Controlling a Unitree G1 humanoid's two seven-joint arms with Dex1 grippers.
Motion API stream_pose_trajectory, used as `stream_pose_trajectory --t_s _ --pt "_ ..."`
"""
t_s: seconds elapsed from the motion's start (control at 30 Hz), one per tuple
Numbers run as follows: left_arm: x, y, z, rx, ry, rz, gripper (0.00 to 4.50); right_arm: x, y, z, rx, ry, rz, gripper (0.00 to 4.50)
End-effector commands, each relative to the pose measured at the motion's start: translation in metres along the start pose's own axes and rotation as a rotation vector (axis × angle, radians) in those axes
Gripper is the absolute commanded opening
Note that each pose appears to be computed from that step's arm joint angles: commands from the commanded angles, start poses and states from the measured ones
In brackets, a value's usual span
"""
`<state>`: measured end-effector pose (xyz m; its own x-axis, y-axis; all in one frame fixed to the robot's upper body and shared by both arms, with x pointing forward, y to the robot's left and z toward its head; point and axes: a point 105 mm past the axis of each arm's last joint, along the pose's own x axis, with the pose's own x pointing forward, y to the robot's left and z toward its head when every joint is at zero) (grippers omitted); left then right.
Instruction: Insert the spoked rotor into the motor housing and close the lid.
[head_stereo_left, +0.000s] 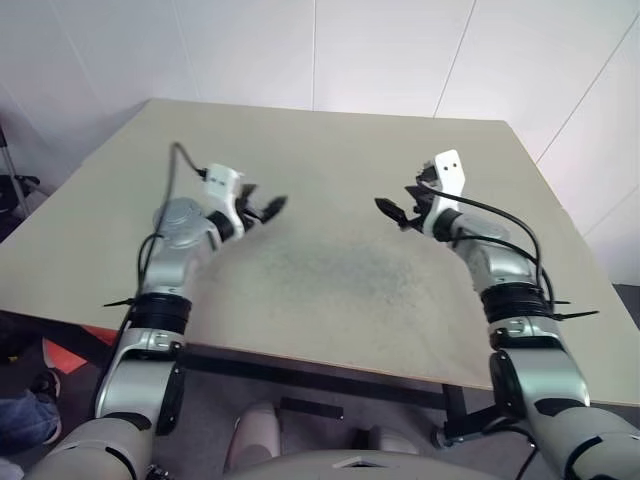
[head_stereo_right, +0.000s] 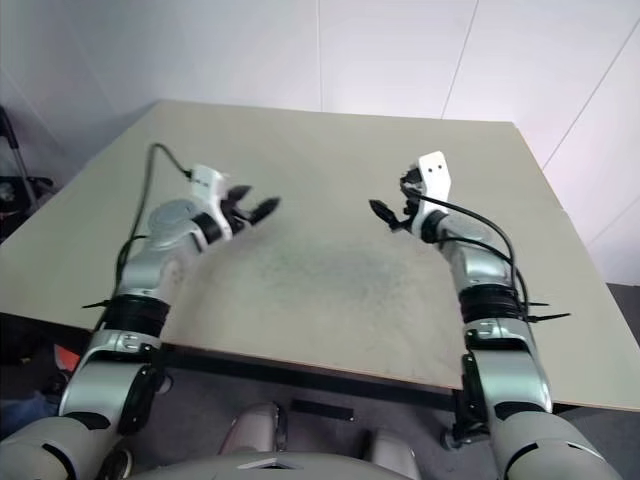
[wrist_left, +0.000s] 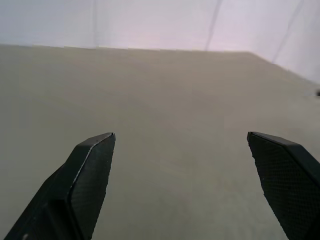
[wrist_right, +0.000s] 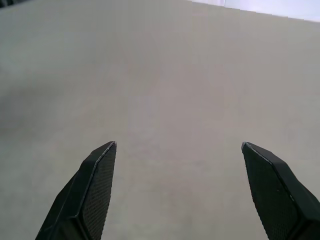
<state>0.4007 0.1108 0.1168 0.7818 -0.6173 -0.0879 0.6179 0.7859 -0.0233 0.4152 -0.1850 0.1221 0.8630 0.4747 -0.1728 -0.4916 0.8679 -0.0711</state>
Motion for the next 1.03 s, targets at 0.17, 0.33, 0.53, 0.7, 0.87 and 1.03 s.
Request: stream_pose_trajectory --t_s 0.17,0.33,0.53,0.7,0.87,1.03 --pt "0.028 -0.031 -0.01 0.084 0.038 -0.047 4.47 -0.008 -0.02 0.012 -0.127 -0.014 -0.089 4.5" --pt "0.034 -0.037 -0.011 0.091 0.043 -0.101 4.47 -0.016 0.011 0.006 -0.158 -0.037 0.085 4.5" --pt "0.028 -0.035 -0.005 0.11 0.037 -0.151 4.47 -0.025 0.016 -0.002 -0.149 -0.029 0.113 4.5" --pt "0.023 -0.036 0.0 0.134 0.029 -0.173 4.47 -0.017 0.015 -0.003 -0.147 -0.022 0.105 4.5" --pt "0.018 -0.034 -0.01 0.147 0.076 -0.165 4.47 -0.009 0.016 -0.002 -0.159 -0.023 0.103 4.5" --pt "0.016 -0.039 -0.005 0.158 0.076 -0.208 4.47 -0.005 0.018 -0.001 -0.153 -0.041 0.103 4.5"
